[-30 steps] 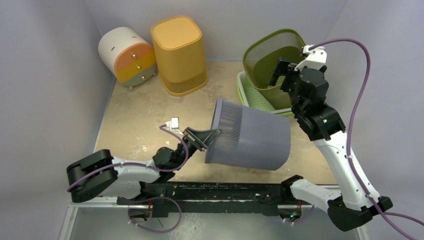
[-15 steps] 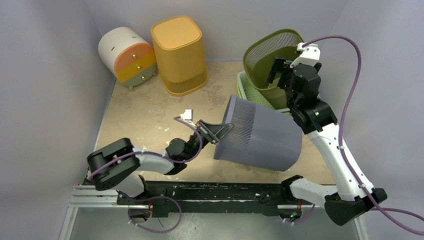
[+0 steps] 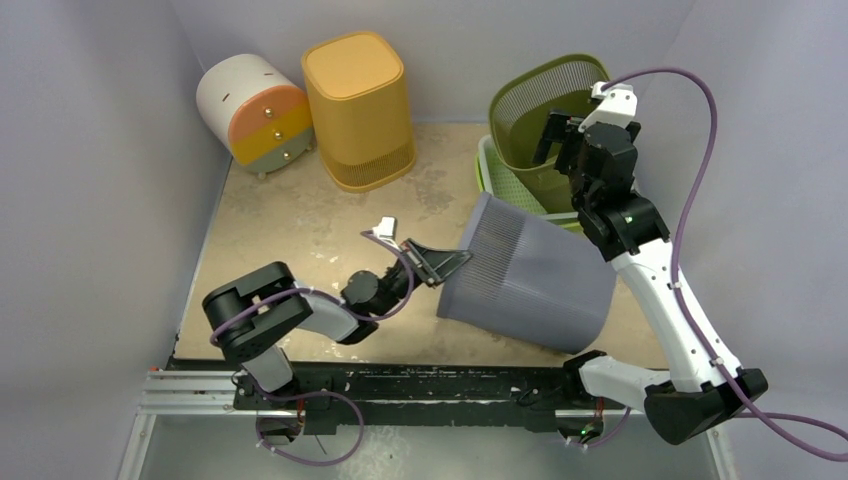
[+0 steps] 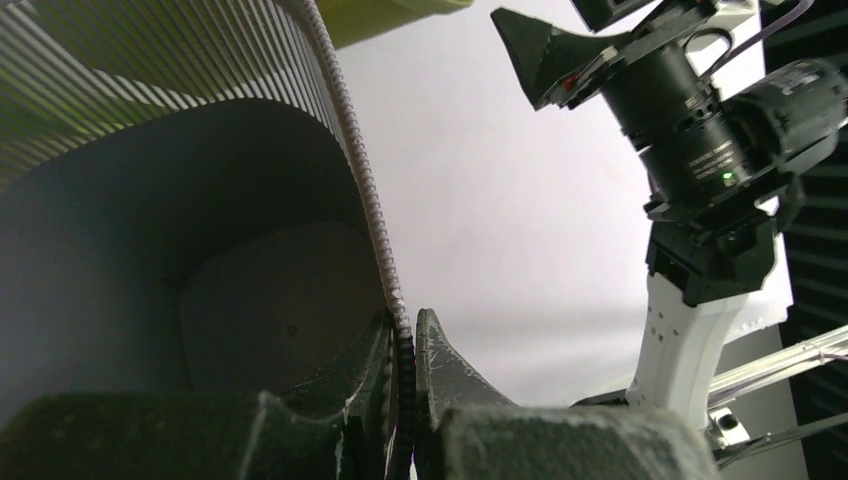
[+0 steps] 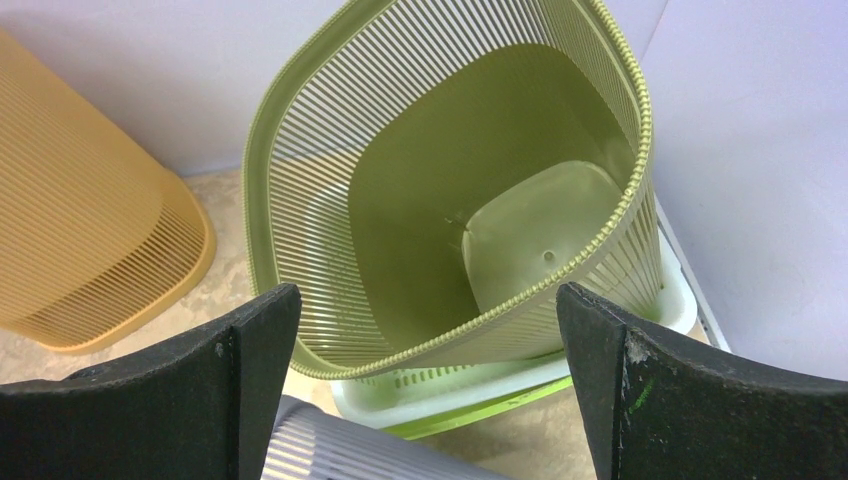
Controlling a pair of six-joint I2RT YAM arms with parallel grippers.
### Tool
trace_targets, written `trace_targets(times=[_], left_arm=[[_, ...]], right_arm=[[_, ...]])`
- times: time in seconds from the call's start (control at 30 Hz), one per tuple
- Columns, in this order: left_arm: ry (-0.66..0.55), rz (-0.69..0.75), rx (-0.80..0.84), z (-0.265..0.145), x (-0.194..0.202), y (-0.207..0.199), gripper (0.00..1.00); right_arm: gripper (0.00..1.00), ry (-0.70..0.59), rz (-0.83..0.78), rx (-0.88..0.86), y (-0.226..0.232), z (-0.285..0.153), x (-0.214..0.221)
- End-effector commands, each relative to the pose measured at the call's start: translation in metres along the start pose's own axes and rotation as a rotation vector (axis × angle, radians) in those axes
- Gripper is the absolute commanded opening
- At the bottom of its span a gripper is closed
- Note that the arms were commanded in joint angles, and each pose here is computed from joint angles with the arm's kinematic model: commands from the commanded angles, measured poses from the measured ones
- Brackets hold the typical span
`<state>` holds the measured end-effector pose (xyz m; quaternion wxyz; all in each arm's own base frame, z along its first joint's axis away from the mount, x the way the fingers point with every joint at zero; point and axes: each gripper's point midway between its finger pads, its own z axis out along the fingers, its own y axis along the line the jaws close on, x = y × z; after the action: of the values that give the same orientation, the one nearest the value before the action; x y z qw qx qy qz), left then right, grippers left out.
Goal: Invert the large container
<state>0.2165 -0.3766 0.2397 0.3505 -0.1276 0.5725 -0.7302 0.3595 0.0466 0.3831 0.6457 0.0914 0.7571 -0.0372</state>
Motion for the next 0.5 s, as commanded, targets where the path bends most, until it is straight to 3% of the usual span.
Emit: trace_targets(times=[0.0, 0.27, 0.47], left_arm=[[-0.182, -0.013, 0.083, -0.036, -0.062, -0.018, 0.00], [-0.307, 0.002, -0.032, -0.098, -0.116, 0.010, 0.00], [-0.341, -0.058, 0.151, -0.107, -0.130, -0.049, 0.00]], right_arm=[[1.00, -0.048, 0.020, -0.021, 0.002, 0.001, -0.009], [1.00, -0.024, 0.024, -0.030, 0.005, 0.009, 0.004], [1.00, -0.030, 0.023, -0.012, 0.000, 0.009, -0.001]])
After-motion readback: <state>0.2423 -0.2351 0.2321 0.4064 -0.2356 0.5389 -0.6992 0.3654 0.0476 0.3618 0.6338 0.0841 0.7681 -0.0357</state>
